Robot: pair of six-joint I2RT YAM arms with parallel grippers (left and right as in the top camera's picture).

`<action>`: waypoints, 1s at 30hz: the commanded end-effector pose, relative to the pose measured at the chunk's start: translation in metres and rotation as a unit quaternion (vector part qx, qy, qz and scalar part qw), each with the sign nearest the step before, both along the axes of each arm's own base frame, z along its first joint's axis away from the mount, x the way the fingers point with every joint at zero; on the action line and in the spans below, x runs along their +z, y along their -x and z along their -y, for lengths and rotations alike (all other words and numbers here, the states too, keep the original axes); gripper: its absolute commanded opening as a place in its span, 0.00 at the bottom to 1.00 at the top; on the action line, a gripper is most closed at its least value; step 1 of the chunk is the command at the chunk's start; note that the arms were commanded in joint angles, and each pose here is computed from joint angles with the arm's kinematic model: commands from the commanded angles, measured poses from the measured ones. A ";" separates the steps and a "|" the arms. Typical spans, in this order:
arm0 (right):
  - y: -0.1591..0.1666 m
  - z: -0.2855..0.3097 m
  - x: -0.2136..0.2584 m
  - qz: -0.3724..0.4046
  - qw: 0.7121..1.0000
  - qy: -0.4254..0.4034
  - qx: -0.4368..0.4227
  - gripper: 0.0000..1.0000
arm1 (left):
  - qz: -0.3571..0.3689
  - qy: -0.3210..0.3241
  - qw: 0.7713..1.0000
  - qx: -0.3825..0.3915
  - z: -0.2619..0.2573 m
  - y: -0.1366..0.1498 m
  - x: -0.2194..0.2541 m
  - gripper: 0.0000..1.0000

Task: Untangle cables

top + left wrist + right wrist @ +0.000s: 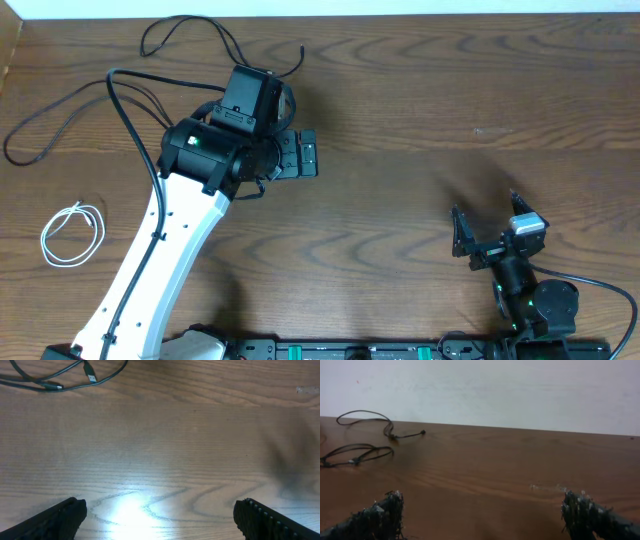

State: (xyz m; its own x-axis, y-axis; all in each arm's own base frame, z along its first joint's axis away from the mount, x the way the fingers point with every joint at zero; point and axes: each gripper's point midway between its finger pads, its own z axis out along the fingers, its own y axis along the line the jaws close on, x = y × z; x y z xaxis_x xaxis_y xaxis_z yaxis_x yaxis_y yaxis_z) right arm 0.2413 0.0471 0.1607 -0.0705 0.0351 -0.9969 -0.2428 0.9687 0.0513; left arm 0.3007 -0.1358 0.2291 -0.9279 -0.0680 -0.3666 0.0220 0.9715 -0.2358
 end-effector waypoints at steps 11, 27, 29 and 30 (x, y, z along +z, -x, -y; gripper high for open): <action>-0.002 0.013 -0.003 -0.005 0.999 0.008 -0.038 0.99 | -0.002 -0.011 1.000 -0.004 -0.002 0.000 -0.003 1.00; -0.003 0.016 -0.004 -0.007 0.999 0.010 -0.046 0.99 | -0.002 -0.011 1.000 -0.004 -0.002 0.000 -0.003 1.00; -0.003 0.016 -0.004 -0.007 0.999 0.010 -0.046 0.99 | -0.002 -0.011 1.000 -0.004 -0.002 0.000 -0.003 1.00; -0.003 0.016 -0.004 -0.007 0.999 0.010 -0.046 0.99 | -0.002 -0.011 1.000 -0.004 -0.002 0.000 -0.003 1.00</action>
State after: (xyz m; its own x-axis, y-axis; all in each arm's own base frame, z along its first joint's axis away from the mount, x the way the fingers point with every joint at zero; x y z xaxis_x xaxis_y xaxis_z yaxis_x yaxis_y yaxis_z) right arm 0.2437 0.0354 0.1580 -0.0783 0.0346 -0.9963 -0.1747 0.9835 0.0479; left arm 0.3006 -0.1358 0.2291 -0.9279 -0.0680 -0.3665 0.0221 0.9715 -0.2361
